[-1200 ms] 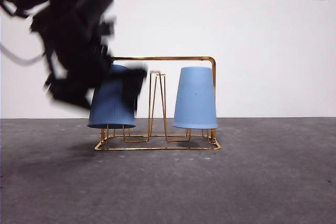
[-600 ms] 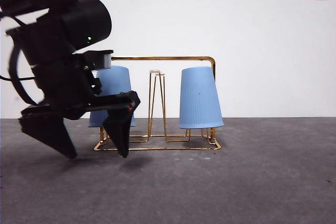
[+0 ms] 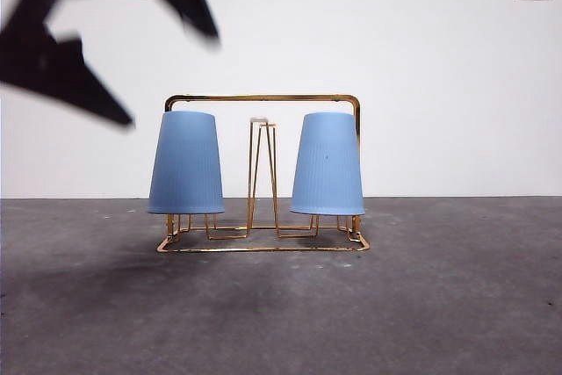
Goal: Pick up cup 1,put cup 1 in the cup rack,pick up cup 2,put cup 2 in the cup rack
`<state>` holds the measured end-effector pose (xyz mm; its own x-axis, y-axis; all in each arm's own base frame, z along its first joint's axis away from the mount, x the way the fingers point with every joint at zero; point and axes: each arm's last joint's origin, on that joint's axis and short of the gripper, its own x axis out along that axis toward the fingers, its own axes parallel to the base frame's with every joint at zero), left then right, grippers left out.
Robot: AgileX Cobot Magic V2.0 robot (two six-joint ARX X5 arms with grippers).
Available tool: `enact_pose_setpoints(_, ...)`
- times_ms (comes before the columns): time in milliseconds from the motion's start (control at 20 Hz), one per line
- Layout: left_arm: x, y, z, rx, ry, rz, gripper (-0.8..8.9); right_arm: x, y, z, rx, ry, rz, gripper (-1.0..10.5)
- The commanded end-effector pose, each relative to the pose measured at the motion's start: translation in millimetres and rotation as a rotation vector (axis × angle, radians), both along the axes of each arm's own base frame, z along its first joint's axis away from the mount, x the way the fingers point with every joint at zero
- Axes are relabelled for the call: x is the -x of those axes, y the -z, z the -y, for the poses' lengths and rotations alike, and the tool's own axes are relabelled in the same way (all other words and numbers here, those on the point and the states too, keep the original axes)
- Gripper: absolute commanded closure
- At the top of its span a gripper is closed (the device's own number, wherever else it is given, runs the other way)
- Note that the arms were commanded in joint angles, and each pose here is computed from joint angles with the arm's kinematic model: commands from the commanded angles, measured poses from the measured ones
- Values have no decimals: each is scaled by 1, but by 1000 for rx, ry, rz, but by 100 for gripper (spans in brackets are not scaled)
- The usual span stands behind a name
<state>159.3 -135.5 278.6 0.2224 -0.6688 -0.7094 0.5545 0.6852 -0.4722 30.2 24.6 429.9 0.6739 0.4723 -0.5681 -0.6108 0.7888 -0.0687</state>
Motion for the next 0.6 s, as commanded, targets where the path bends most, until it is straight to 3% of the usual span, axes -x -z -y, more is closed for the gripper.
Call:
enact_pose_setpoints(50,21,-19,-14,73,-7,38,316,-1,4,-2,-2,-12,-53,729)
enact_pose_setpoints(250,53,-43,-40,151,-61,145,326,-2,4,-4,-2,-7,-61,729)
enact_pose_setpoints(400,67,-50,-52,170,-97,202,412,-4,4,-5,-2,-4,-67,729)
enact_pose_setpoints(600,80,-55,-63,206,-120,235,414,-4,4,-5,-11,5,-74,729)
